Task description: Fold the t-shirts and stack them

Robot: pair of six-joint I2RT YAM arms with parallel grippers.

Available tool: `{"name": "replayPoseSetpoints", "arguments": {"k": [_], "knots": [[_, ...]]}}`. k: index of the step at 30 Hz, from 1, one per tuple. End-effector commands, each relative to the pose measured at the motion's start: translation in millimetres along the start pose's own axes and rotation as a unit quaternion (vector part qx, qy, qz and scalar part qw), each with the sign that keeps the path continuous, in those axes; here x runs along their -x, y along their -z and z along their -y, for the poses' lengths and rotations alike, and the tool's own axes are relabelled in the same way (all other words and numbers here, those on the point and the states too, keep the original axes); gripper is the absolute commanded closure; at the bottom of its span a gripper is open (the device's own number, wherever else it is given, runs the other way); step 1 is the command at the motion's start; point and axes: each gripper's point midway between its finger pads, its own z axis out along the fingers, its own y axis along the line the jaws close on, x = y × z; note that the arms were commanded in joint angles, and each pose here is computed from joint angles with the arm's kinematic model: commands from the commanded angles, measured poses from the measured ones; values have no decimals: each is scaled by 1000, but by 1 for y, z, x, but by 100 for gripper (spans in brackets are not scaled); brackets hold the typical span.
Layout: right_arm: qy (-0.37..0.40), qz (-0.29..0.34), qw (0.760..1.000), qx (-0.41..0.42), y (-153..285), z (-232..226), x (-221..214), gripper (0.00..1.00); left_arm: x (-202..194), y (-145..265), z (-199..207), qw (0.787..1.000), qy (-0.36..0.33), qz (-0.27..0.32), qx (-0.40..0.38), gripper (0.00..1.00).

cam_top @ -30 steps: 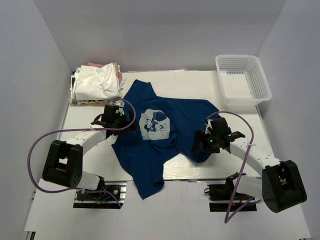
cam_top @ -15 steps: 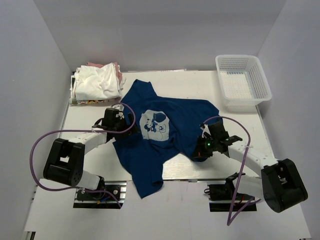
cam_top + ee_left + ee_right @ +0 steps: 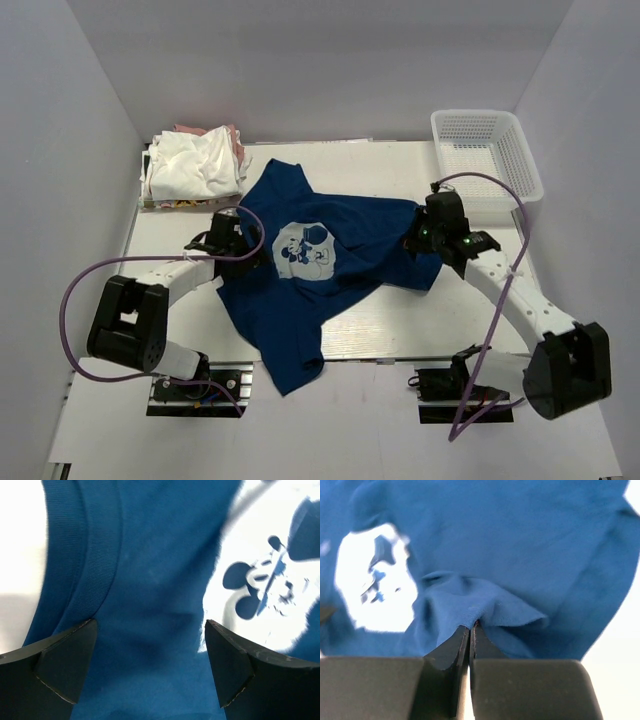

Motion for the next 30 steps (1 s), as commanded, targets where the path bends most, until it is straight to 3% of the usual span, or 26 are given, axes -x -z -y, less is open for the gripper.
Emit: {"name": "replayPoseSetpoints", "arguments": {"k": [1, 9, 13, 22, 25, 30], "knots": [[-6, -16, 995, -99, -13, 37, 3, 100, -27, 4, -64, 988, 19, -43, 146, 0], [13, 24, 989, -143, -62, 60, 57, 100, -8, -6, -70, 980, 7, -40, 193, 0], [64, 57, 992, -96, -79, 35, 95, 100, 6, -15, -60, 984, -8, -25, 175, 0], [108, 50, 991, -59, -112, 11, 144, 100, 54, -25, -31, 988, -49, 19, 142, 0], [112, 5, 992, -63, -133, 19, 131, 100, 60, -31, -28, 988, -55, 15, 144, 0], [113, 0, 993, -43, -151, 14, 136, 100, 66, -33, -29, 986, -61, 16, 154, 0]]}}
